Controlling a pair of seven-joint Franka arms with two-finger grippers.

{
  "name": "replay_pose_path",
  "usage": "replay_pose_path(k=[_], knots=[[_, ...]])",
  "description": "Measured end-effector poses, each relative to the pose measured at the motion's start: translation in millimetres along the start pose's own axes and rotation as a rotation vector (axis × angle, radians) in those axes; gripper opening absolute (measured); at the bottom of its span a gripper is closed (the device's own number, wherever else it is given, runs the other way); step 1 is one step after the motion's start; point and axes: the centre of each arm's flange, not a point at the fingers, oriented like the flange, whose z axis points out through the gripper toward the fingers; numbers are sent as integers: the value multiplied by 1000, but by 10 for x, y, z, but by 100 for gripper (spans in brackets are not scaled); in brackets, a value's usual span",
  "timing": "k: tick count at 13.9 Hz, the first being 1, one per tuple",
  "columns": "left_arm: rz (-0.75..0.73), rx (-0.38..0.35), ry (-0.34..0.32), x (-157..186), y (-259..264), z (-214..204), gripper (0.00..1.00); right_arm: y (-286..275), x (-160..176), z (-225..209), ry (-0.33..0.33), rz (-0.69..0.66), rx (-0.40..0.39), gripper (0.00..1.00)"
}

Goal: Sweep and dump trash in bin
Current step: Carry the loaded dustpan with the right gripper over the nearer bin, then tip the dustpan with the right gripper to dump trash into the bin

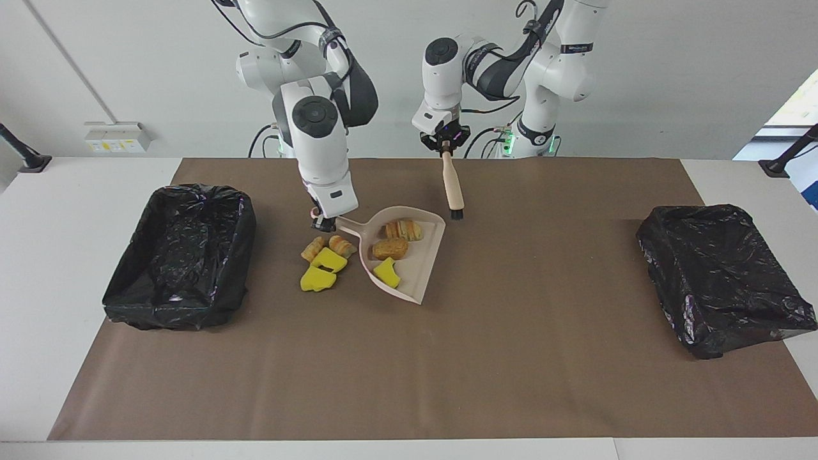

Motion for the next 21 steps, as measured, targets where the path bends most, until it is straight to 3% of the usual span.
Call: replay_pose_path(k=[4,9,12,15,16,18,19,21], knots=[[22,-10,3,-276,92,249,26,297,-490,-406,69,59,26,32],[21,-23,-7,-308,104,378,26,786,-1522,-885,136,186,11,32],[20,-22,-11,-283,96,390,55,1020,-2175,-910,151,227,5,32],[21,-31,-10,-233,98,351,59,1183,-2955,-853,154,204,7,32],[18,-42,-8,-157,93,294,72,1217,-3249,-828,146,195,6,32],[42,-46,-22,152,27,91,95,1250,-3833,-781,69,172,-9,32],[60,-44,-33,356,-40,-44,100,1253,-4025,-777,16,159,-18,32],[79,-81,-31,937,-311,-457,100,1290,-4286,-822,-91,132,-69,32]])
